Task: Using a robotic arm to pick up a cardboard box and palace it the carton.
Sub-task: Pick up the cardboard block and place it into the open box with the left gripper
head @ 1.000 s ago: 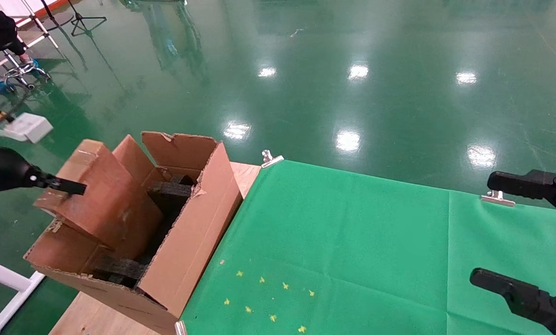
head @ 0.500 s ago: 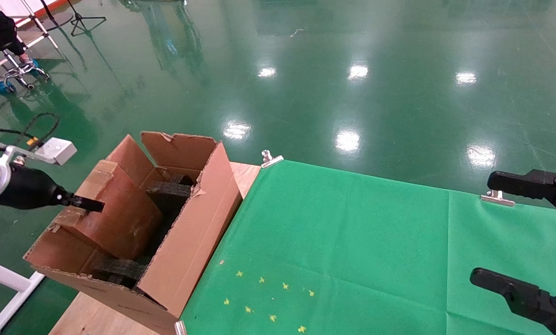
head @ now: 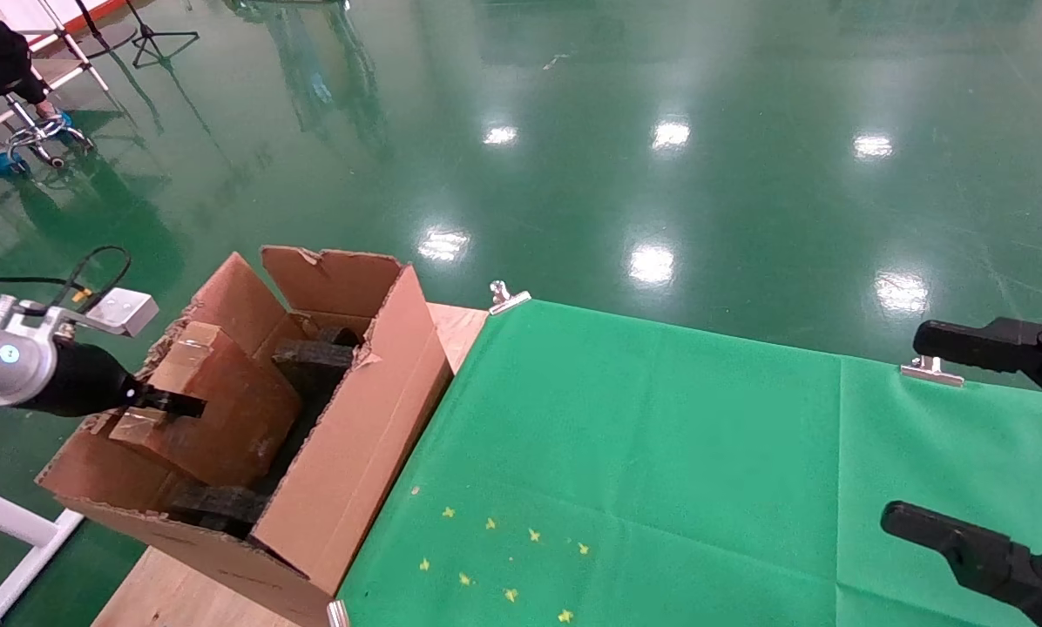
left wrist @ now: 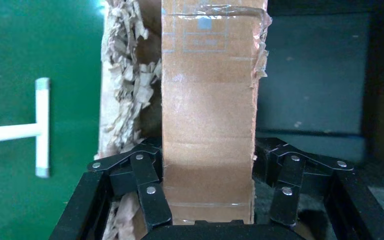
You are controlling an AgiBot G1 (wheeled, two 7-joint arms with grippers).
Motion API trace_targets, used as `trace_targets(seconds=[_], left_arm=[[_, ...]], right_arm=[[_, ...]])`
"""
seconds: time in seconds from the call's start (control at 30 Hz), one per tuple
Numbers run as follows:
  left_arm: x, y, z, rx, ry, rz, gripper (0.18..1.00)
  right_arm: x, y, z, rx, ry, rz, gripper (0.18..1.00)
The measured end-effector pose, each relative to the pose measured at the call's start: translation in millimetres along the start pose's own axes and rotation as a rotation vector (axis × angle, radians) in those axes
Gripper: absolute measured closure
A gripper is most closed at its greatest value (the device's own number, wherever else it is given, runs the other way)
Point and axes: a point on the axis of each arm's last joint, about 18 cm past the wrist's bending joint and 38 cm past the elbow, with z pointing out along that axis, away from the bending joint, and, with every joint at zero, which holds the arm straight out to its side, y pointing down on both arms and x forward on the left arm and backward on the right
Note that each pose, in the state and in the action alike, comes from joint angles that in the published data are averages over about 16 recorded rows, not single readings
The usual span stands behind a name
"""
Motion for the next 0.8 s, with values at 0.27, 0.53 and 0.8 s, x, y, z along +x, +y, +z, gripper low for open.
trace_targets(seconds=[0.27,0.53,0.8], left_arm=[[6.0,4.4,19.5,0.002,-0.036,0.007,0.911],[17.0,11.4,36.1,-0.010,-0.037,0.011,0.912],[29.5,19.5,53.0,-0.027,-0.040,0.010,0.913]], right_arm=[[0.0,0.0,0.0,0.000,0.000,0.000,0.178],[0.0,0.0,0.0,0.000,0.000,0.000,0.178],[0.0,0.0,0.0,0.000,0.000,0.000,0.178]])
